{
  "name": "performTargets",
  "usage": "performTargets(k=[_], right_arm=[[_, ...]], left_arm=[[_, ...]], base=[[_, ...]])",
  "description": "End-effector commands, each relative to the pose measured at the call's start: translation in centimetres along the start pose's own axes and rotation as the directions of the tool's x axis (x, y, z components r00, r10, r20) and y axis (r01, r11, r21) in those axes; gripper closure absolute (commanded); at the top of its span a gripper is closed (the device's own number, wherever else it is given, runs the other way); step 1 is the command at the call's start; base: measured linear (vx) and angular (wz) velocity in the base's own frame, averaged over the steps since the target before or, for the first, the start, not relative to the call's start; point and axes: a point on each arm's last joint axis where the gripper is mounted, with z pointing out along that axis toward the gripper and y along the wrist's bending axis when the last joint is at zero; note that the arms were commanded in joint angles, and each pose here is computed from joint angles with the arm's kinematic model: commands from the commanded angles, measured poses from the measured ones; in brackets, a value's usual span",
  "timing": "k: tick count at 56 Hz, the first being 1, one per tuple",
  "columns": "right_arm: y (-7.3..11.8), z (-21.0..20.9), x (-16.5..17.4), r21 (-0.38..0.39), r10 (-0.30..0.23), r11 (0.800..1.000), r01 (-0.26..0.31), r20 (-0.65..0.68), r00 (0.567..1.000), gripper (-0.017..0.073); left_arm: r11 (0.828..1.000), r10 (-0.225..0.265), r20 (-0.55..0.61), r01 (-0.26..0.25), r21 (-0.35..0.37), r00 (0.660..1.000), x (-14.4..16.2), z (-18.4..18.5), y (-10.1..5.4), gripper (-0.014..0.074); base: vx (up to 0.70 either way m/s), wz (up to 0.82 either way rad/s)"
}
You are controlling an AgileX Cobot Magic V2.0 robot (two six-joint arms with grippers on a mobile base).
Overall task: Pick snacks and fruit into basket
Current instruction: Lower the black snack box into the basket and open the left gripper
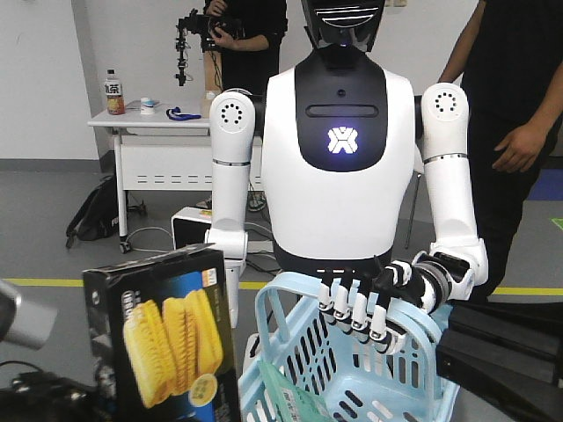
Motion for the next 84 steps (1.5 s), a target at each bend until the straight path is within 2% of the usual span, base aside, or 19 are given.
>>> performTargets(k=[1,3,4,7,9,15,18,20,32,39,42,47,51,55,62,67,75,77,84], right_arm=[[-0.4,-0.4,-1.3,0.030,0.014,0.999,-0.015,0.059,0.998,0.0569],[-0.3,-0.4,-1.2,0.026,0.014,1.000,-0.015,0.057,0.998,0.0569],[-0.3,-0.4,-1.2,0.026,0.014,1.000,-0.015,0.057,0.998,0.0569],[-0.3,-0.4,-1.2,0.026,0.014,1.000,-0.015,0.057,0.998,0.0569],[-0.3,-0.4,-1.2,0.026,0.014,1.000,-0.015,0.057,0.998,0.0569],[-0.3,-0.4,-1.2,0.026,0.014,1.000,-0.016,0.057,0.998,0.0569],[-0.3,-0.4,-1.2,0.026,0.014,1.000,-0.016,0.057,0.998,0.0569],[-0.3,-0.4,-1.2,0.026,0.014,1.000,-0.016,0.057,0.998,0.0569],[-0.3,-0.4,-1.2,0.026,0.014,1.000,-0.016,0.057,0.998,0.0569],[-0.3,-0.4,-1.2,0.026,0.014,1.000,-0.016,0.057,0.998,0.0569],[-0.3,-0.4,-1.2,0.026,0.014,1.000,-0.016,0.057,0.998,0.0569],[-0.3,-0.4,-1.2,0.026,0.014,1.000,-0.016,0.057,0.998,0.0569],[-0.3,-0.4,-1.2,0.026,0.014,1.000,-0.016,0.057,0.998,0.0569],[-0.3,-0.4,-1.2,0.026,0.014,1.000,-0.016,0.057,0.998,0.0569],[-0.3,-0.4,-1.2,0.027,0.014,1.000,-0.016,0.058,0.998,0.0569],[-0.3,-0.4,-1.2,0.027,0.014,1.000,-0.016,0.058,0.998,0.0569],[-0.3,-0.4,-1.2,0.027,0.014,1.000,-0.016,0.058,0.998,0.0569],[-0.3,-0.4,-1.2,0.027,0.014,1.000,-0.016,0.058,0.998,0.0569],[-0.3,-0.4,-1.2,0.026,0.014,1.000,-0.016,0.057,0.998,0.0569]], left_arm=[[0.975,-0.219,0.165,0.209,0.077,0.962,-2.6,0.7,-0.4,0.0601],[0.959,-0.279,0.168,0.267,0.092,0.946,-2.7,1.2,-0.3,0.0601],[0.945,-0.324,0.168,0.310,0.102,0.931,-2.7,1.6,-0.3,0.0601],[0.890,-0.454,0.165,0.438,0.126,0.876,-2.9,2.8,0.1,0.0601],[0.857,-0.515,0.163,0.499,0.131,0.841,-2.9,3.6,0.3,0.0601],[0.750,-0.661,0.142,0.650,0.122,0.737,-2.6,5.9,1.2,0.0601],[0.705,-0.709,0.123,0.701,0.104,0.695,-2.2,7.1,1.6,0.0601],[0.684,-0.729,0.110,0.724,0.089,0.676,-1.9,7.8,1.9,0.0601],[0.595,-0.802,0.058,0.804,-0.011,0.595,0.0,11.7,3.4,0.0601],[0.564,-0.824,0.036,0.824,-0.050,0.566,0.8,13.2,3.9,0.0601],[0.568,-0.821,0.020,0.821,-0.053,0.570,0.9,13.5,3.8,0.0600],[0.597,-0.802,-0.002,0.802,-0.039,0.597,0.4,14.0,3.5,0.0594],[0.632,-0.775,-0.006,0.775,-0.009,0.632,-0.6,14.3,2.9,0.0580],[0.648,-0.761,-0.005,0.761,0.012,0.648,-1.3,14.6,2.4,0.0552],[0.634,-0.773,-0.006,0.773,0.019,0.634,-1.7,15.3,2.2,0.0473],[0.613,-0.790,-0.016,0.790,0.008,0.613,-1.3,15.8,2.4,0.0380],[0.585,-0.811,-0.017,0.811,-0.004,0.585,-1.0,16.4,2.6,0.0181],[0.573,-0.820,-0.014,0.820,-0.002,0.573,-1.0,16.4,2.6,0.0112],[0.581,-0.814,-0.016,0.814,0.010,0.581,-1.3,16.3,2.5,-0.0083]], base=[[0.00,0.00],[0.00,0.00],[0.00,0.00],[0.00,0.00],[0.00,0.00],[0.00,0.00],[0.00,0.00],[0.00,0.00],[0.00,0.00],[0.00,0.00],[0.00,0.00],[0.00,0.00],[0.00,0.00],[0.00,0.00],[0.00,0.00],[0.00,0.00],[0.00,0.00],[0.00,0.00],[0.00,0.00]])
